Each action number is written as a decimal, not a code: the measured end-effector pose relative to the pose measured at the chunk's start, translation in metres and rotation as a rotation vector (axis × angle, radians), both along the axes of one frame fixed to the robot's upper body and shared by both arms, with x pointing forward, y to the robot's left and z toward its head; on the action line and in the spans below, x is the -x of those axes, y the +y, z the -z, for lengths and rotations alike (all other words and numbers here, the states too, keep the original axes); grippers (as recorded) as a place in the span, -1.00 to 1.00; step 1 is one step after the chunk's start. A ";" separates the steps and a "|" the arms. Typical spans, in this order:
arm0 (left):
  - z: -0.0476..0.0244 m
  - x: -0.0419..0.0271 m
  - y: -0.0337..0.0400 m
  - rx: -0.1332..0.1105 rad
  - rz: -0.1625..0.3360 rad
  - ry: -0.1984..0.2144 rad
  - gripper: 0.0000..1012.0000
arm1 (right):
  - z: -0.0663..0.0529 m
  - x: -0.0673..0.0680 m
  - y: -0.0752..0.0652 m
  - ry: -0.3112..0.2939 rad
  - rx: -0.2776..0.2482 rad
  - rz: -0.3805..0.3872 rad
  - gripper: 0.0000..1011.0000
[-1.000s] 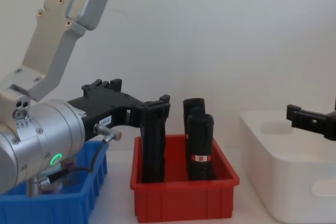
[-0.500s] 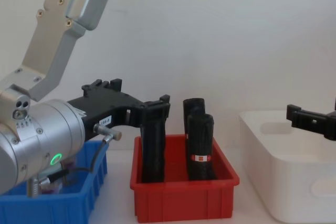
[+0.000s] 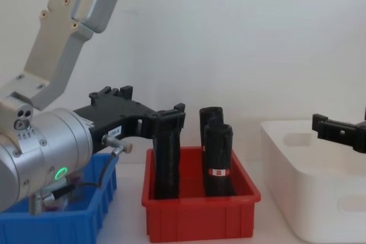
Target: Pick the cotton swabs from the blue box and place them into the white box.
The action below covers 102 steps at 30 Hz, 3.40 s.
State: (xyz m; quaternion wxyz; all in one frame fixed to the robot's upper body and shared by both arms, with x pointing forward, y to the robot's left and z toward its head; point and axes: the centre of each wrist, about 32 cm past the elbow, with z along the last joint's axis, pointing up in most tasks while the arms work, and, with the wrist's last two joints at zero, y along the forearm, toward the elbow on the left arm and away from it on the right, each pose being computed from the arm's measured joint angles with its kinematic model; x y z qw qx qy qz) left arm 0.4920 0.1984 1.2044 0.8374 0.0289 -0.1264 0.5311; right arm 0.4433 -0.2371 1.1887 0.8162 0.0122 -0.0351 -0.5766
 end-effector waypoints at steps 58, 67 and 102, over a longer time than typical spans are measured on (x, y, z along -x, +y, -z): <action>0.0022 -0.0320 0.0698 0.029 -0.169 0.186 0.98 | 0.000 0.000 0.000 0.000 0.000 0.000 0.98; 0.0079 -0.0367 0.0848 0.025 -0.194 0.236 0.98 | 0.000 0.000 0.000 0.000 0.000 0.000 0.98; 0.0317 -0.0557 0.1121 -0.017 -0.217 0.380 0.98 | 0.000 0.000 0.000 0.000 0.000 0.000 0.98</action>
